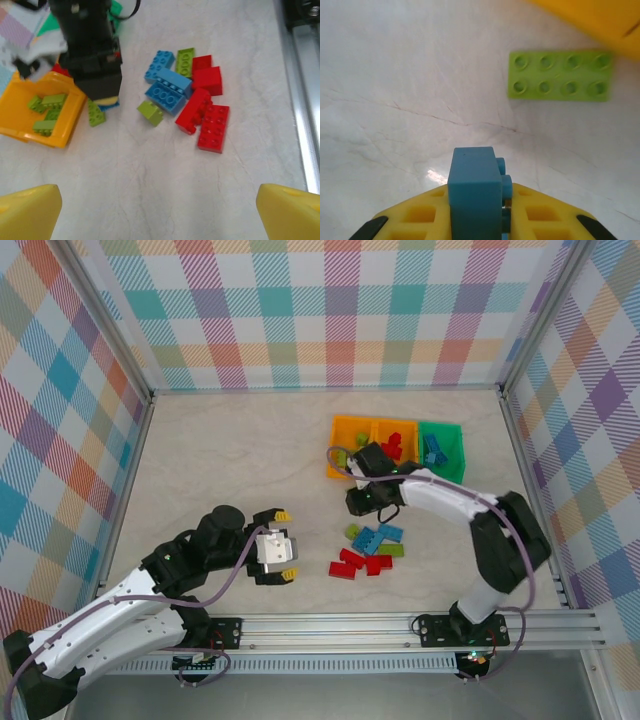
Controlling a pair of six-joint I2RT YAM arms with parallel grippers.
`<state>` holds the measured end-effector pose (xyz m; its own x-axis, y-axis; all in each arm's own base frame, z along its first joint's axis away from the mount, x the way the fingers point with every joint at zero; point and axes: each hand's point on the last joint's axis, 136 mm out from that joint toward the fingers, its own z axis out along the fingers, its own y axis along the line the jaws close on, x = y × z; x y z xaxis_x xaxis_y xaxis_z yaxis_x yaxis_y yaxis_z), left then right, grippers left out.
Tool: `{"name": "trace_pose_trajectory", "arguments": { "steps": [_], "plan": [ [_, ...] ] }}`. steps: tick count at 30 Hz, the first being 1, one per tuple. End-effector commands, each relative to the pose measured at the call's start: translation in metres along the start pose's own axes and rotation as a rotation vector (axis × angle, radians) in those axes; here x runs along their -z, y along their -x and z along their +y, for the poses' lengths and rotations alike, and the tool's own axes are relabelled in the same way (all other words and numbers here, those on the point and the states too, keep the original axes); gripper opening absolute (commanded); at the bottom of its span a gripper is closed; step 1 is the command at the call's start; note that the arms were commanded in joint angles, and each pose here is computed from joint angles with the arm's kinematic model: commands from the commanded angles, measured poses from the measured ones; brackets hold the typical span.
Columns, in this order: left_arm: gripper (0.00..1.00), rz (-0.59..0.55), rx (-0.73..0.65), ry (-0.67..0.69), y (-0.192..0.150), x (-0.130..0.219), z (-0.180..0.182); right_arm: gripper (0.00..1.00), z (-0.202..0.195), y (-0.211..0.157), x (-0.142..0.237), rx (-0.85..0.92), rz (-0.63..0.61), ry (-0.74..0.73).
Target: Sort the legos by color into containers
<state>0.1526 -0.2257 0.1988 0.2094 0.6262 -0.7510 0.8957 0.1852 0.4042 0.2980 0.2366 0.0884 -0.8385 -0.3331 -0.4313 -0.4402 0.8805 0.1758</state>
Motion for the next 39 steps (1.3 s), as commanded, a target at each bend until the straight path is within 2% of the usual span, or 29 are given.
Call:
{"name": "trace_pose_trajectory", "arguments": {
  "steps": [1, 4, 7, 12, 16, 19, 21, 23, 28, 30, 35, 39],
  "plan": [
    [1.00, -0.039, 0.099, 0.135, 0.009, 0.002, 0.028, 0.13, -0.021, 0.039, 0.044, -0.073, -0.229, -0.081],
    [1.00, -0.039, 0.172, 0.214, 0.010, 0.004, 0.045, 0.13, -0.062, 0.063, 0.083, -0.219, -0.383, -0.122],
    [1.00, -0.043, 0.206, 0.280, 0.015, 0.010, 0.060, 0.14, -0.116, 0.077, 0.108, -0.415, -0.474, -0.123],
    [1.00, -0.029, 0.209, 0.343, 0.018, 0.019, 0.074, 0.14, -0.194, 0.087, 0.108, -0.599, -0.478, -0.171],
    [1.00, 0.005, 0.207, 0.344, 0.011, 0.021, 0.071, 0.18, -0.233, 0.085, 0.091, -0.659, -0.451, -0.241],
    [1.00, 0.010, 0.207, 0.344, 0.010, 0.021, 0.072, 0.26, -0.255, 0.077, 0.081, -0.703, -0.441, -0.290],
    [1.00, 0.012, 0.206, 0.345, 0.010, 0.021, 0.072, 0.45, -0.261, 0.071, 0.077, -0.730, -0.414, -0.302],
    [1.00, 0.014, 0.209, 0.341, 0.009, 0.020, 0.071, 0.63, -0.261, 0.070, 0.078, -0.739, -0.410, -0.299],
    [1.00, 0.019, 0.251, 0.332, 0.008, 0.016, 0.072, 0.69, -0.249, 0.075, 0.106, -0.719, -0.491, -0.275],
    [1.00, 0.027, 0.284, 0.338, 0.007, 0.014, 0.074, 0.69, -0.234, 0.074, 0.118, -0.711, -0.512, -0.220],
    [1.00, 0.040, 0.413, 0.397, 0.005, 0.017, 0.091, 0.73, -0.151, 0.064, 0.139, -0.630, -0.540, 0.134],
    [1.00, 0.051, 0.581, 0.389, 0.014, 0.013, 0.105, 0.76, -0.079, 0.035, 0.143, -0.501, -0.464, 0.297]
  ]
}}
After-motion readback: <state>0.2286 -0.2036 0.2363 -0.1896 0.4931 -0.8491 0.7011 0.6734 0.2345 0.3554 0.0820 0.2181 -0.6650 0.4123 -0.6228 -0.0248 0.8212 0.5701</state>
